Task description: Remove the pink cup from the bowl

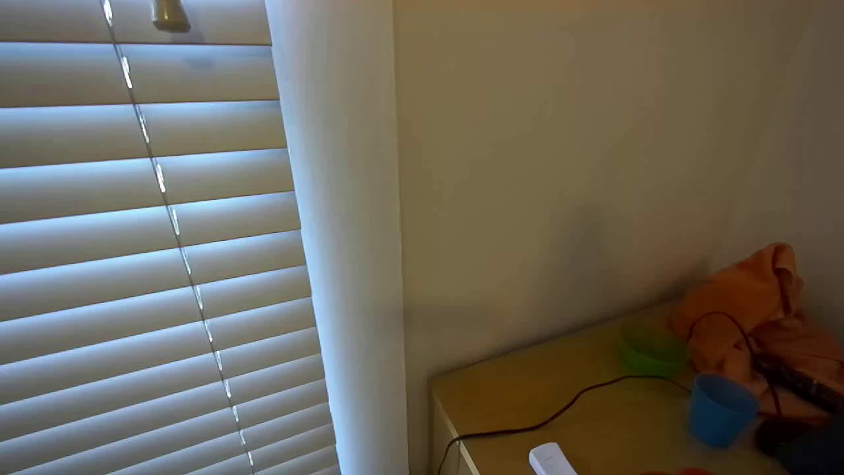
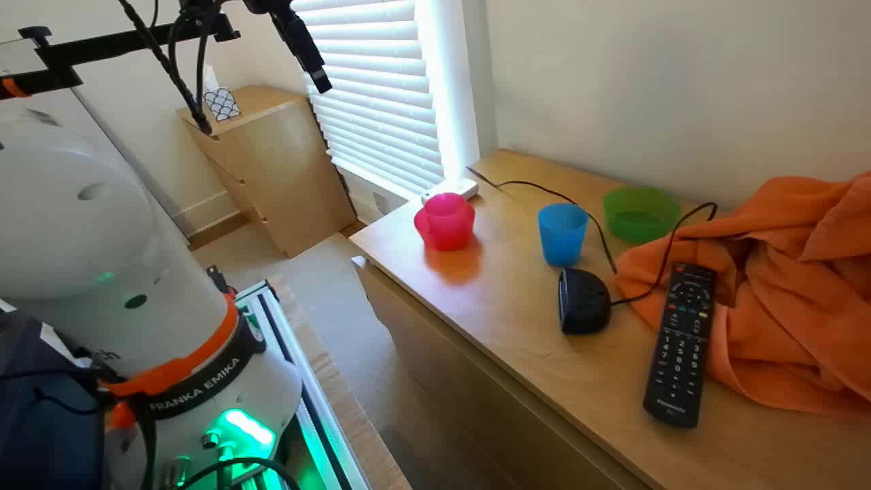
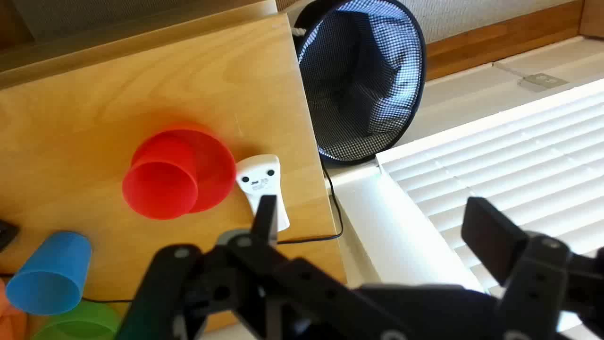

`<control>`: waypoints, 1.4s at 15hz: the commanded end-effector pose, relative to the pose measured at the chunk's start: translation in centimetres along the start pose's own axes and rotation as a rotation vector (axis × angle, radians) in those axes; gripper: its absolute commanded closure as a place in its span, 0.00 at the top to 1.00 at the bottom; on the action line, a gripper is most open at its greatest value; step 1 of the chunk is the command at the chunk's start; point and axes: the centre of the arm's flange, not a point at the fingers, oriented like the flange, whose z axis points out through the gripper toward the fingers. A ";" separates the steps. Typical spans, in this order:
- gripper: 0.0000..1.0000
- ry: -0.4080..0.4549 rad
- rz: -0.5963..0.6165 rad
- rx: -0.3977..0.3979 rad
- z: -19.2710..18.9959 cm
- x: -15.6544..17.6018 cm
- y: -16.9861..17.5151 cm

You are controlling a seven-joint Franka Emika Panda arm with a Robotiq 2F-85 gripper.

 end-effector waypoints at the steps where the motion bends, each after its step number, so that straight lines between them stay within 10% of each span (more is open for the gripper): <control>1: 1.00 -0.001 0.000 -0.001 0.1 0.0 0.0; 6: 1.00 0.043 0.015 -0.008 -0.5 1.0 0.6; 12: 1.00 0.135 0.221 0.014 -4.2 11.4 10.2; 21: 1.00 -0.063 0.342 0.120 9.2 10.5 18.5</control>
